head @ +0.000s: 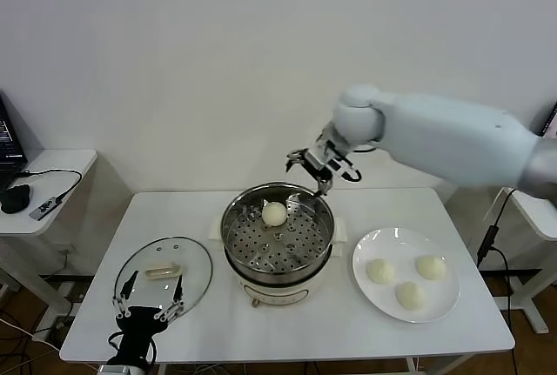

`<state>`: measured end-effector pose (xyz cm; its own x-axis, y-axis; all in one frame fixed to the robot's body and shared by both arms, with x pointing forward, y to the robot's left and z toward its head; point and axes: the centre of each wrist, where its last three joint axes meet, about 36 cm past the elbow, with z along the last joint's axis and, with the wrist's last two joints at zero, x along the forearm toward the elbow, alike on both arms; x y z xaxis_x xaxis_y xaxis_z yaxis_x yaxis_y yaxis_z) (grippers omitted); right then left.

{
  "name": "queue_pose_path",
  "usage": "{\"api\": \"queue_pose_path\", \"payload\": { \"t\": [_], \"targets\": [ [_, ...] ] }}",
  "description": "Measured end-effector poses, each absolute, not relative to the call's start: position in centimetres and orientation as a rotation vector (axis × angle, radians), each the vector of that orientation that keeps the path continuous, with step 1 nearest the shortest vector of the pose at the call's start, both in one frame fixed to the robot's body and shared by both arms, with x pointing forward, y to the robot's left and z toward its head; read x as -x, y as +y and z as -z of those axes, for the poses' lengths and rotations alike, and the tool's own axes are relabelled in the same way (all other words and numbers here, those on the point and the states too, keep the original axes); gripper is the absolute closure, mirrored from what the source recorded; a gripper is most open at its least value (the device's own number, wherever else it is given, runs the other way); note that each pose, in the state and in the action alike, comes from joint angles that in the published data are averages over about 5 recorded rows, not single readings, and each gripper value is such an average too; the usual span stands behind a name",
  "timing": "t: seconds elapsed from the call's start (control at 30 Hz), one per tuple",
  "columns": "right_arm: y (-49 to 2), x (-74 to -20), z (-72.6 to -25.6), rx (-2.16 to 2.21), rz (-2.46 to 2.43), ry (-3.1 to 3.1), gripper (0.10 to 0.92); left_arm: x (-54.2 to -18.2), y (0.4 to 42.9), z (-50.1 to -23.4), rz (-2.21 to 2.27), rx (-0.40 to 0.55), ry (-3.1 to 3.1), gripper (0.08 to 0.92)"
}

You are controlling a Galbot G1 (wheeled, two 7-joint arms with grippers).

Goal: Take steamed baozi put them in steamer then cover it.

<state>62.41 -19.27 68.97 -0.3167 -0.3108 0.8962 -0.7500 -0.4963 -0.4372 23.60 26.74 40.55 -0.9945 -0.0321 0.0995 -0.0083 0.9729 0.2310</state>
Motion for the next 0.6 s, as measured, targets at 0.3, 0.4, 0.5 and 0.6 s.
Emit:
{"api": "queue_pose_path", "payload": {
  "t": [0.3, 0.4, 0.5, 0.6],
  "targets": [
    [-27.9, -58.5, -65.5, -1.448, -1.657, -1.441, 0.200, -23.9, 26.9, -40.0, 0.374, -0.003, -3.009, 0.177],
    [-29.9, -57.5, -63.6, -1.410, -1.619, -1.439, 0.200, -24.0, 26.9, -39.7, 0.376, 0.004, -3.005, 0.177],
    [-31.4, -56.7, -61.5, -1.379, -1.597, -1.433, 0.200, -24.1, 26.8, -39.5, 0.379, 0.007, -3.001, 0.177],
    [-32.4, -56.1, -59.3, -1.353, -1.581, -1.424, 0.200, -24.1, 26.8, -39.2, 0.382, 0.009, -2.993, 0.177]
  ]
}}
